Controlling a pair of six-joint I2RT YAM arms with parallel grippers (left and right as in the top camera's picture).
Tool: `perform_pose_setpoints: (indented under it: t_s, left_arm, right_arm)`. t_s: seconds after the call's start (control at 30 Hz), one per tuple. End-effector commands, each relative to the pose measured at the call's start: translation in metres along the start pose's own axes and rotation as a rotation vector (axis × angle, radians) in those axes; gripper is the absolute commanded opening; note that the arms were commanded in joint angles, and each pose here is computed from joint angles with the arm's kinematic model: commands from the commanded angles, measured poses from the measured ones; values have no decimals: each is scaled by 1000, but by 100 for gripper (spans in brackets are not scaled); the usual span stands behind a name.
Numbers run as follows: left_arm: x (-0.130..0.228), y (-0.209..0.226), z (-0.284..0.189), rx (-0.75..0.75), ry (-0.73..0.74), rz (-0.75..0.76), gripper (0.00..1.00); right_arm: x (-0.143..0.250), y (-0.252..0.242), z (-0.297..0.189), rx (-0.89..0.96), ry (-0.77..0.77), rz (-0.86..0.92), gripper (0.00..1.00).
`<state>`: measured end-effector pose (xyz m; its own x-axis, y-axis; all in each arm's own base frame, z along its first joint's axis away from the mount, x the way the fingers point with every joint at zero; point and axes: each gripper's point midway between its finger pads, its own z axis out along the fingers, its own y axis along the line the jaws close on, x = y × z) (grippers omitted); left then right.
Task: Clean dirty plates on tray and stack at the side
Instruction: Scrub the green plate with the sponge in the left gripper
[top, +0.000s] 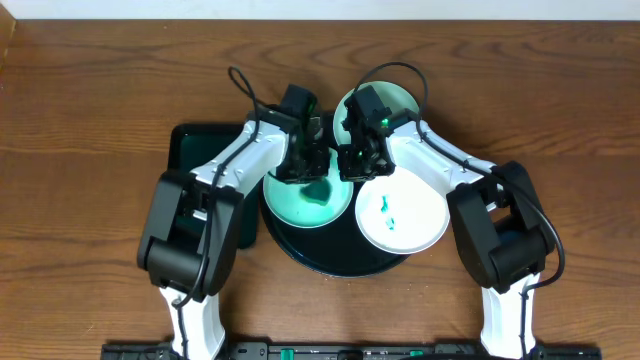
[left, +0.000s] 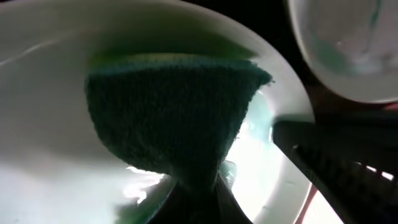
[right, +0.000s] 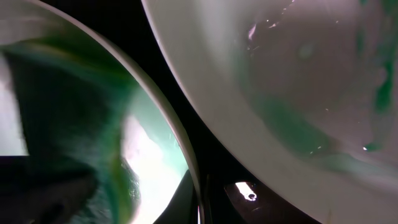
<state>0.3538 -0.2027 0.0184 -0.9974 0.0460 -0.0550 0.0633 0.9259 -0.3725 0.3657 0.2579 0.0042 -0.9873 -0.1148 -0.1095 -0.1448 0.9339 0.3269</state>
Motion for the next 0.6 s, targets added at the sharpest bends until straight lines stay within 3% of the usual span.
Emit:
perform_pose_setpoints:
  t_s: [0.0,0.17,0.3,0.43,0.57]
  left_arm:
    - [3,9,13,-48,7,-5,7]
    - [-8,86,-8,-458,-147,-290,7]
    - [2,118,-28,-655,-188,-387,7]
    - [18,106,-20,-603,-92,-369,7]
    - [40,55,3,-321,99,-221,7]
  right_arm:
    - [14,-7,20,21,52,12,1]
    - [14,-7,20,20,51,13,1]
    - [14,-7,20,20,51,13,1]
    - [13,-6,20,19,47,12,1]
    - [13,-6,20,19,49,12,1]
